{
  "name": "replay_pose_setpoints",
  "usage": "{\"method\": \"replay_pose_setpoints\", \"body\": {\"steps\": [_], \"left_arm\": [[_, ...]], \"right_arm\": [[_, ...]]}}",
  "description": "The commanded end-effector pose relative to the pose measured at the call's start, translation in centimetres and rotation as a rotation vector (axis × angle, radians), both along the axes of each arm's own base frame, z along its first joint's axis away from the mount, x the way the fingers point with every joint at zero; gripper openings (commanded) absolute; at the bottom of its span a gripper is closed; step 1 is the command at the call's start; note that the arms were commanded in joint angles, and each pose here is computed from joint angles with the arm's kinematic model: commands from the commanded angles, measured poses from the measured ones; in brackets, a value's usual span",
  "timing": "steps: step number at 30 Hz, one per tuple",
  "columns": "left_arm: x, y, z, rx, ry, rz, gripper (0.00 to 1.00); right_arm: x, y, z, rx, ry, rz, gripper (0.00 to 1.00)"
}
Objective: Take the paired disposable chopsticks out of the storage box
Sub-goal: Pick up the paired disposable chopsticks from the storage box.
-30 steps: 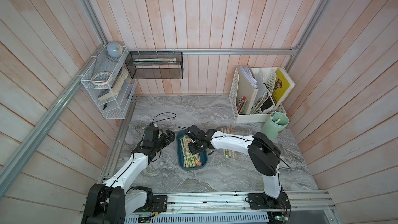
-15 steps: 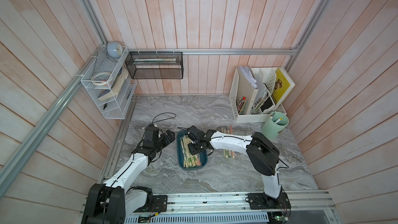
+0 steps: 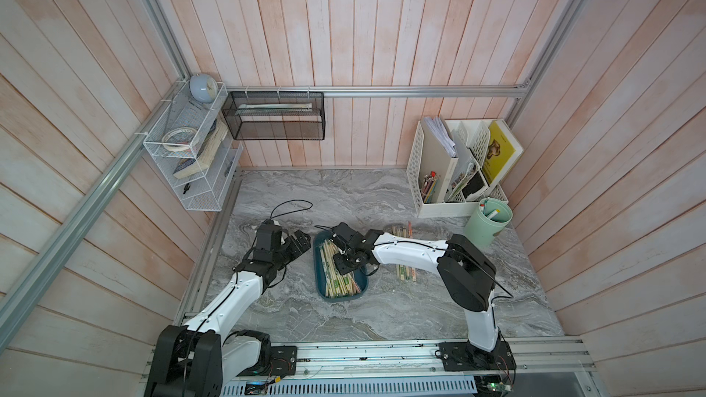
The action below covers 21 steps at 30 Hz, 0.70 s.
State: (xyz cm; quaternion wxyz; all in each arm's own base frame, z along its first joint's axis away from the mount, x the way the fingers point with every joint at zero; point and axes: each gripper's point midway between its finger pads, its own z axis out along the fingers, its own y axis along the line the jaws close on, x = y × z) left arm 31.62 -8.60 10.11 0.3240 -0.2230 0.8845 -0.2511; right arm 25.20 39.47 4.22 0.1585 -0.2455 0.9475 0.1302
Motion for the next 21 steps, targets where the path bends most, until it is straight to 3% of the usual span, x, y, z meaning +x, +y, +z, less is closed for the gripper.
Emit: {"method": "replay_pose_setpoints", "body": {"steps": [1, 21], "left_arm": [[0.0, -0.1, 0.0, -0.013, -0.008, -0.004, 1.0], [0.3, -0.3, 0.5, -0.019, -0.02, -0.016, 1.0]], "right_arm": [[0.3, -1.2, 1.1, -0.033, -0.017, -0.021, 0.09], [3.8, -3.1, 7.2, 0.126, -0.082, -0.168, 0.05]]}}
